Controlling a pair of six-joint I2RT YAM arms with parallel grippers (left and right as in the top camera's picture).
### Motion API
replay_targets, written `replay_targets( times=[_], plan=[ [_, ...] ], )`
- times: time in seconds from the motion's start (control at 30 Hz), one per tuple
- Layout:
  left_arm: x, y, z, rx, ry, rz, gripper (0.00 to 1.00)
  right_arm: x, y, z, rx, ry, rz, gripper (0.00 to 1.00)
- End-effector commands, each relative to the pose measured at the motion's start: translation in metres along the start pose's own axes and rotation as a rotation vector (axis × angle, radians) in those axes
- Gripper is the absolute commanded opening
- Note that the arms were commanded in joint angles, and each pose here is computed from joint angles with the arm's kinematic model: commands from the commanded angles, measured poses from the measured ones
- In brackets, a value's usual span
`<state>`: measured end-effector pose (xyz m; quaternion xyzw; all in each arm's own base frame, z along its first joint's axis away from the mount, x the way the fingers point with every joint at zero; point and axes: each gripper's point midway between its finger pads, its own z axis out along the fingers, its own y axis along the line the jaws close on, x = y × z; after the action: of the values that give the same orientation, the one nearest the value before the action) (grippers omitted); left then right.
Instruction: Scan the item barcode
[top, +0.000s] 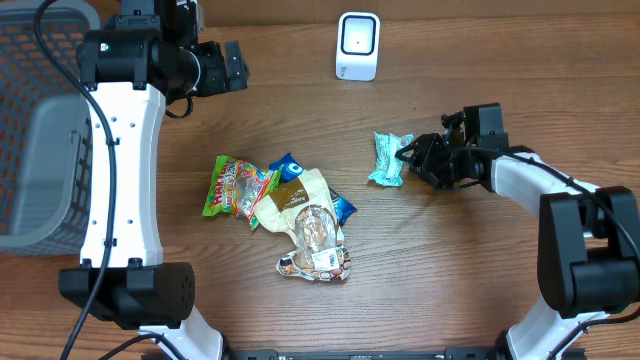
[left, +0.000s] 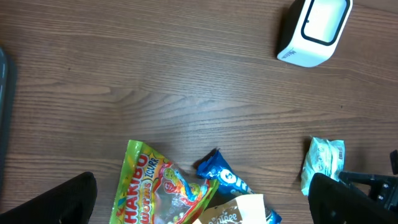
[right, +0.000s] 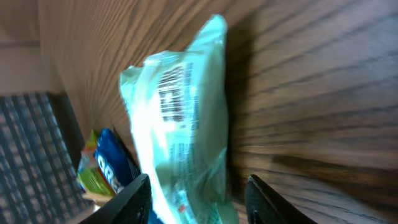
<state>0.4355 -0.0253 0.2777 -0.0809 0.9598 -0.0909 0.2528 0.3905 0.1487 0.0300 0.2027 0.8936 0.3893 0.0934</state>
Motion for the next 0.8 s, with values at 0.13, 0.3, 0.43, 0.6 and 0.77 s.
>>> replay_targets(
  times=[0.13,0.3,0.43,0.6,0.77],
  plan=[
    [-0.002,-0.003,0.000,-0.002,-0.007,0.004,1.00,0.005,-0.004,0.010,0.025,-0.042,0.138,0.49],
    [-0.002,-0.003,0.000,-0.002,-0.008,0.004,1.00,0.006,-0.002,0.021,0.079,-0.099,0.125,0.41],
    [-0.002,-0.003,0.000,-0.002,-0.008,0.004,1.00,0.005,0.005,0.027,0.087,-0.137,0.116,0.30],
    [-0.002,-0.003,0.000,-0.002,-0.007,0.004,1.00,0.004,0.006,0.029,0.095,-0.158,0.109,0.04],
    [-0.002,-0.003,0.000,-0.002,-0.008,0.004,1.00,0.003,0.011,0.028,0.083,-0.155,0.087,0.04]
  ],
)
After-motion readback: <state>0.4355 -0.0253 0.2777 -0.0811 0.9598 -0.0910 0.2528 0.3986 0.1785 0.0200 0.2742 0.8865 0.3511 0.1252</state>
